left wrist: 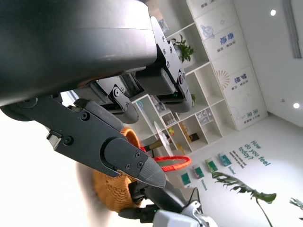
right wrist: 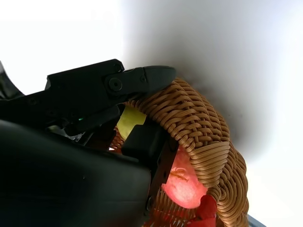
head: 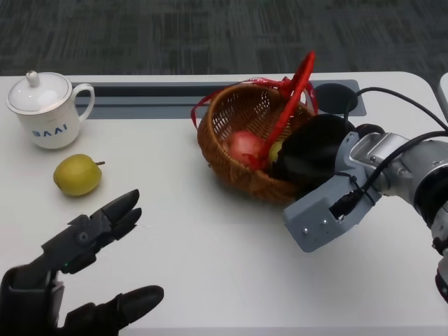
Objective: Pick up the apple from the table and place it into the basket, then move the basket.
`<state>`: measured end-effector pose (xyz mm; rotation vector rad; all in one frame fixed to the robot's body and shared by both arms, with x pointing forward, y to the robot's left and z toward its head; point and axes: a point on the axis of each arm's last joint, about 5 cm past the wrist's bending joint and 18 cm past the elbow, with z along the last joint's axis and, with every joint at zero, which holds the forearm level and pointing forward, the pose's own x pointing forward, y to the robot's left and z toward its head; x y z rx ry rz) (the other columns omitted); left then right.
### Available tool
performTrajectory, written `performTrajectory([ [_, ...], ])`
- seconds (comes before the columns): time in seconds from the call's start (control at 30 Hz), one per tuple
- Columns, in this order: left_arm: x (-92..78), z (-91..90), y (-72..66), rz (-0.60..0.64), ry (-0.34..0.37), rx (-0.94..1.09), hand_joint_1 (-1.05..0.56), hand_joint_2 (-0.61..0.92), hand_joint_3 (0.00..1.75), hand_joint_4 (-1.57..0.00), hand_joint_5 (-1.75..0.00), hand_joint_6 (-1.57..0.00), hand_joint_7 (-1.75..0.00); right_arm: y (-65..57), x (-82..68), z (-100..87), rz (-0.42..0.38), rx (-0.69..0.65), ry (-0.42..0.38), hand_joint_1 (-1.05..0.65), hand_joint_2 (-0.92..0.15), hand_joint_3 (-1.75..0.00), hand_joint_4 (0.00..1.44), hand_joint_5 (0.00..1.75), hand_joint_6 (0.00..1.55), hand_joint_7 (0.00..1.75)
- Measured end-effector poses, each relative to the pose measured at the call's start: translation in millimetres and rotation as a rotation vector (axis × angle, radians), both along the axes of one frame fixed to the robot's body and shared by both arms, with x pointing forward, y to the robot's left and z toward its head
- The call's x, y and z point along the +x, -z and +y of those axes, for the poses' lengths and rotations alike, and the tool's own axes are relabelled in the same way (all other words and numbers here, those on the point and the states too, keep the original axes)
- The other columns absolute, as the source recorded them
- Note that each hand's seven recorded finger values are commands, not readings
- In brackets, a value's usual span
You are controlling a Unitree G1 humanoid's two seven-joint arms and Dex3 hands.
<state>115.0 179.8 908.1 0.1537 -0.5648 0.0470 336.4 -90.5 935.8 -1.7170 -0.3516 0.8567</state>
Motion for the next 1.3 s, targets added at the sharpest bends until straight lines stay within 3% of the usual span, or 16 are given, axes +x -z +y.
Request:
performTrajectory([
  [0.37, -28.1, -12.0, -0.3, -0.025, -0.013, 0.006, -0.49, 0.79, 0.0, -0.91, -0.03, -0.78, -0.02, -13.4, 13.2, -11.4, -0.034, 0.082, 0.374, -0.4, -0.92, -0.13, 1.15, 0.04, 0.98, 0.01],
  [0.63, -58.9, -22.7, 0.2, 0.019, -0.032, 0.022, -0.52, 0.78, 0.0, -0.93, -0.03, -0.81, -0.02, -17.2, 15.8, -13.6, -0.037, 0.131, 0.476, -0.42, -0.92, -0.05, 1.07, 0.01, 1.03, 0.02],
  [0.77, -69.1, -23.8, -1.1, 0.041, -0.047, 0.027, -0.52, 0.77, 0.0, -0.93, -0.03, -0.82, -0.02, -17.9, 16.3, -14.3, -0.022, 0.17, 0.506, -0.48, -0.91, -0.02, 1.07, 0.01, 0.95, 0.0],
  [0.83, -70.5, -22.9, -1.5, 0.043, -0.055, 0.031, -0.53, 0.77, 0.0, -0.93, -0.02, -0.82, -0.02, -18.1, 16.4, -14.6, -0.01, 0.182, 0.517, -0.52, -0.89, -0.01, 0.94, 0.0, 0.82, 0.0],
  [0.9, -70.3, -21.7, -2.0, 0.04, -0.059, 0.036, -0.53, 0.77, 0.0, -0.92, -0.02, -0.82, -0.01, -17.9, 16.4, -15.0, 0.011, 0.198, 0.529, -0.57, -0.85, 0.0, 0.72, 0.0, 0.66, 0.0],
  [1.07, -63.1, -18.1, -4.3, 0.019, -0.049, 0.054, -0.52, 0.77, 0.0, -0.9, 0.0, -0.8, 0.0, -13.9, 14.8, -16.7, 0.052, 0.214, 0.539, -0.86, -0.8, -0.01, 0.22, 0.0, 0.27, 0.0],
  [1.17, -56.2, -15.3, -5.8, 0.001, -0.04, 0.065, -0.53, 0.77, 0.0, -0.9, -0.01, -0.8, 0.0, -7.0, 11.7, -17.9, 0.064, 0.213, 0.52, -1.01, -0.84, -0.02, 0.11, 0.0, 0.16, 0.0],
  [1.3, -49.0, -10.7, -7.1, -0.018, -0.04, 0.076, -0.56, 0.76, 0.0, -0.92, -0.01, -0.81, -0.01, -2.8, 9.2, -17.5, 0.073, 0.258, 0.479, -1.01, -0.84, -0.01, 0.13, 0.02, 0.17, 0.01],
])
